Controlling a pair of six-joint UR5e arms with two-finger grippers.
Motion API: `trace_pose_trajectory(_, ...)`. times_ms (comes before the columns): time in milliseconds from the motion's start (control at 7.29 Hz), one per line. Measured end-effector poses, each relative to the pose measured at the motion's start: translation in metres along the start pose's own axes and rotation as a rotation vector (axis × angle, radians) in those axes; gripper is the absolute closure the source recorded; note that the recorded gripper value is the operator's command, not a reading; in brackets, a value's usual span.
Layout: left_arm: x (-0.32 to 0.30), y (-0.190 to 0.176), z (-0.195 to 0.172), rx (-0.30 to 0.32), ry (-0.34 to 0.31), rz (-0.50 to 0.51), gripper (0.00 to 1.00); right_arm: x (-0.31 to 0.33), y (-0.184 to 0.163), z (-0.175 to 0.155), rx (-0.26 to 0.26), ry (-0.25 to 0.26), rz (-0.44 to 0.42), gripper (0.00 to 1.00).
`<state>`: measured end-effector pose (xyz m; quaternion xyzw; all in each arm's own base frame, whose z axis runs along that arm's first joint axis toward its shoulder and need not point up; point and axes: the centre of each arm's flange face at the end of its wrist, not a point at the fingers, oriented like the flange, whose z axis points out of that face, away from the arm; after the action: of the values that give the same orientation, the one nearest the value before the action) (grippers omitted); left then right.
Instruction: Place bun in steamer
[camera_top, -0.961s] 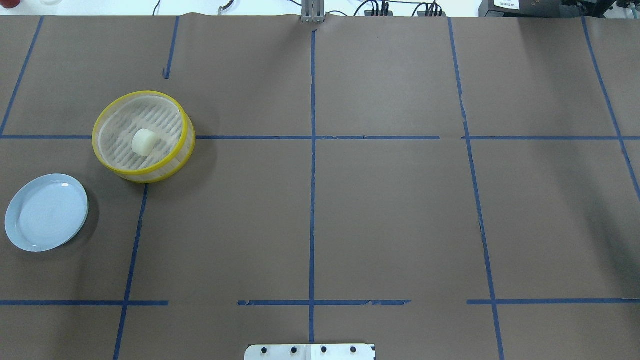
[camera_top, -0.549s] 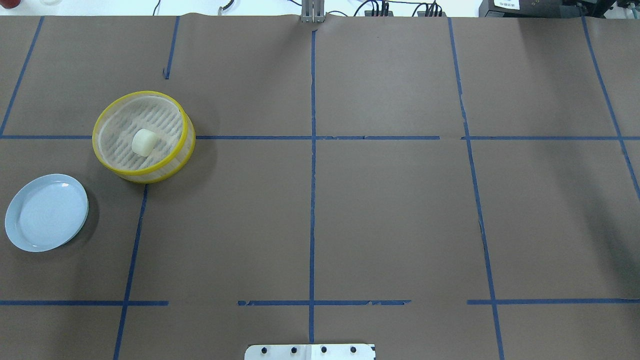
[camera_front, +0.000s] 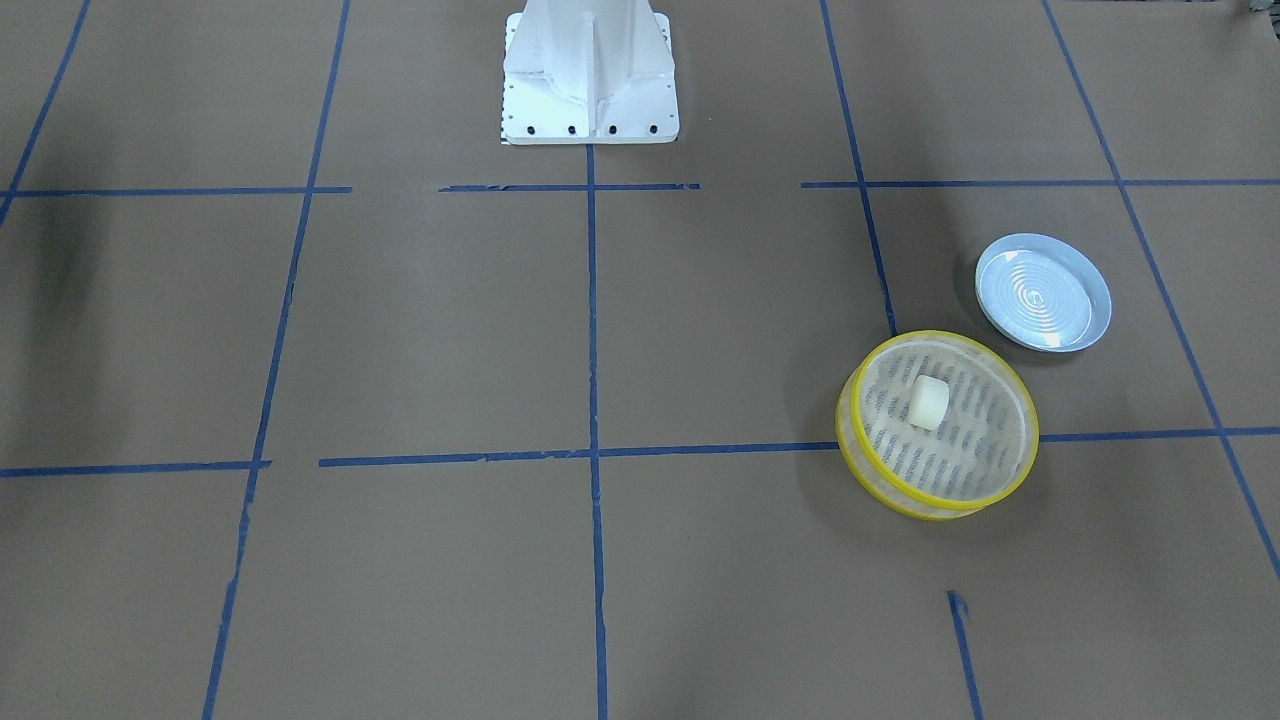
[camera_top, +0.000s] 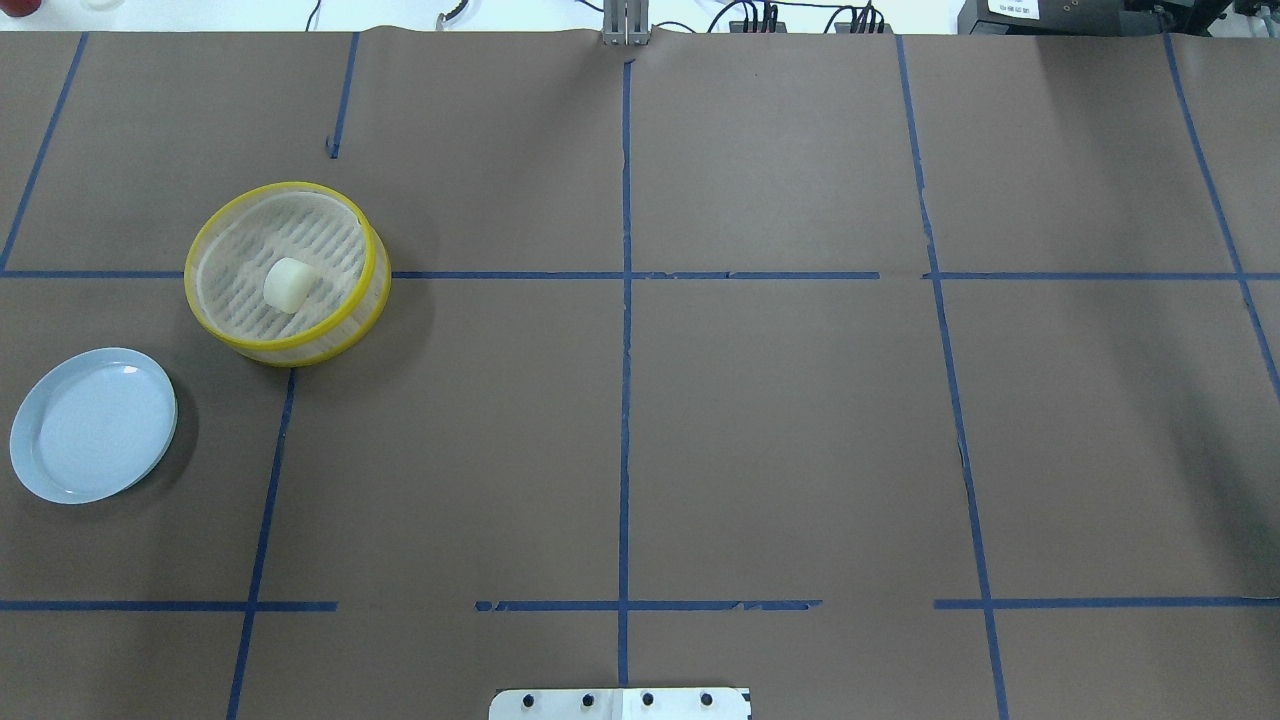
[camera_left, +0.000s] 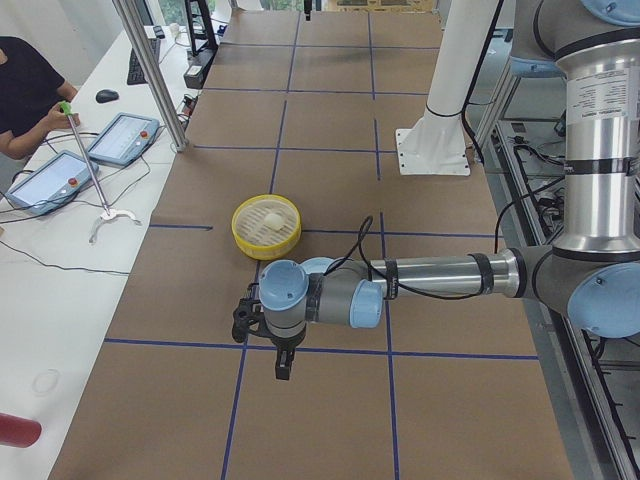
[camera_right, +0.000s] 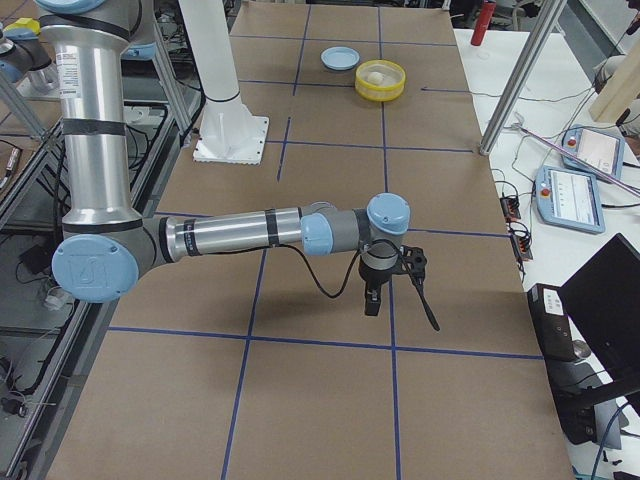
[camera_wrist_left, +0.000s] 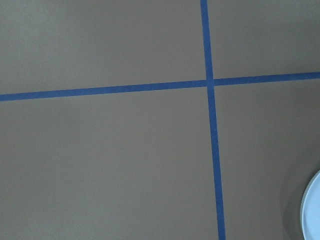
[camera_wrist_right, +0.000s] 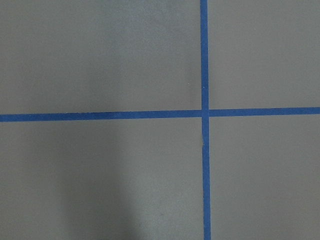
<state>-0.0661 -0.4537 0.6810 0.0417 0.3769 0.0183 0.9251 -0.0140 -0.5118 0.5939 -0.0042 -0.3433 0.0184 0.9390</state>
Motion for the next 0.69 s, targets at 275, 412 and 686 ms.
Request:
trace_pose_trajectory(275,0.0008,-0.0005,-0.0008,0.002,0.000,0.002,0.00,0.0000,0.0000,0.0000,0.000,0.000,0.000,0.00)
trace_pose_trajectory(412,0.0014,-0.0015,-0.0019,0.004,-0.001,0.003,0.00,0.0000,0.0000,0.0000,0.000,0.000,0.000,0.00)
trace_pose_trajectory(686,0.0007,-0.0020,-0.0041,0.009,-0.002,0.002,0.00,0.0000,0.0000,0.0000,0.000,0.000,0.000,0.00)
